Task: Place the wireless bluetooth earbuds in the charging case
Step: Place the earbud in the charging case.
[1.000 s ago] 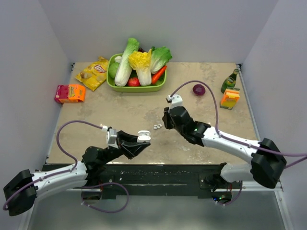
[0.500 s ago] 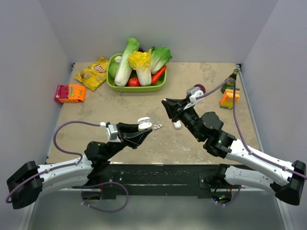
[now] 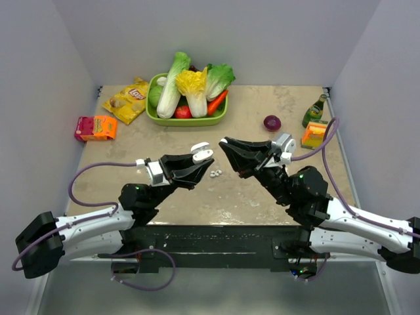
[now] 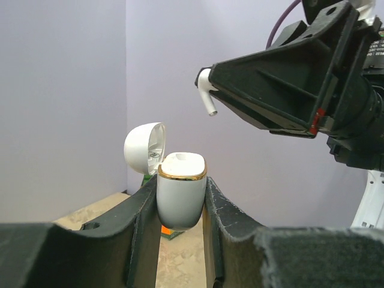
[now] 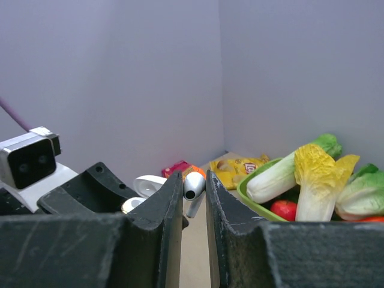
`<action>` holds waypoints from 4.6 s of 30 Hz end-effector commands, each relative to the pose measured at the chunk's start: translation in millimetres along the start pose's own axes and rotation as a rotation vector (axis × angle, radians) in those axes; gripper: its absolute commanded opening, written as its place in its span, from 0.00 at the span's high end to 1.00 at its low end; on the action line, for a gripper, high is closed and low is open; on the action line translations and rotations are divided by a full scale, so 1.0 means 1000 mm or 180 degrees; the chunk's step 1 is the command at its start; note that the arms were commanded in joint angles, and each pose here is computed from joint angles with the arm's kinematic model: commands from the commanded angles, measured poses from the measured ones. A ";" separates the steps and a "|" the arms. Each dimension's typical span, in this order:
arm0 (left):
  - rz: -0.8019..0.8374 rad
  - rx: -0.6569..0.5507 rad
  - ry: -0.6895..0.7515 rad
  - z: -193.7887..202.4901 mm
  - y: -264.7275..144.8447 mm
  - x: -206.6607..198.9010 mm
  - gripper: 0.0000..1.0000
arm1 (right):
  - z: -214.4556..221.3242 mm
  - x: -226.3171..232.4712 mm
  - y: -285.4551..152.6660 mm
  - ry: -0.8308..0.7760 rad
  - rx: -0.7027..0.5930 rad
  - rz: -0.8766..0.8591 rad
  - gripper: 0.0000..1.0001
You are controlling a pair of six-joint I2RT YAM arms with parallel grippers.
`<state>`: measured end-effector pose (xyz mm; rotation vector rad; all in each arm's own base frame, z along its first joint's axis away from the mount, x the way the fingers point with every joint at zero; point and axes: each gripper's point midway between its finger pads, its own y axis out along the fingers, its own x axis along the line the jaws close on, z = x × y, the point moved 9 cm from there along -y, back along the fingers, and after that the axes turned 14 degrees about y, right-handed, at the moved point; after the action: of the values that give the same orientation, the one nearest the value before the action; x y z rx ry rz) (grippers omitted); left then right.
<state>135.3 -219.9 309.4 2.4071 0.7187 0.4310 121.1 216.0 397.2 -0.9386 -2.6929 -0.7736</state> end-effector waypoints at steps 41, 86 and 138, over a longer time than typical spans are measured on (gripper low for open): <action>0.0106 0.0138 -0.0743 -0.004 0.035 -0.003 1.00 | 0.015 -0.009 -0.005 -0.0347 -0.0277 0.0173 1.00; 0.0075 0.0021 -0.0672 -0.012 0.034 0.000 1.00 | 0.031 -0.016 -0.015 -0.0298 -0.0042 0.0303 1.00; 0.0079 0.0011 -0.0656 -0.005 0.031 -0.001 1.00 | -0.011 0.002 0.000 0.0363 0.0028 0.0513 0.28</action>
<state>146.6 -245.0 316.7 2.5066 0.6159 0.1300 123.0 219.8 381.3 -1.0811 -2.5586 -0.6573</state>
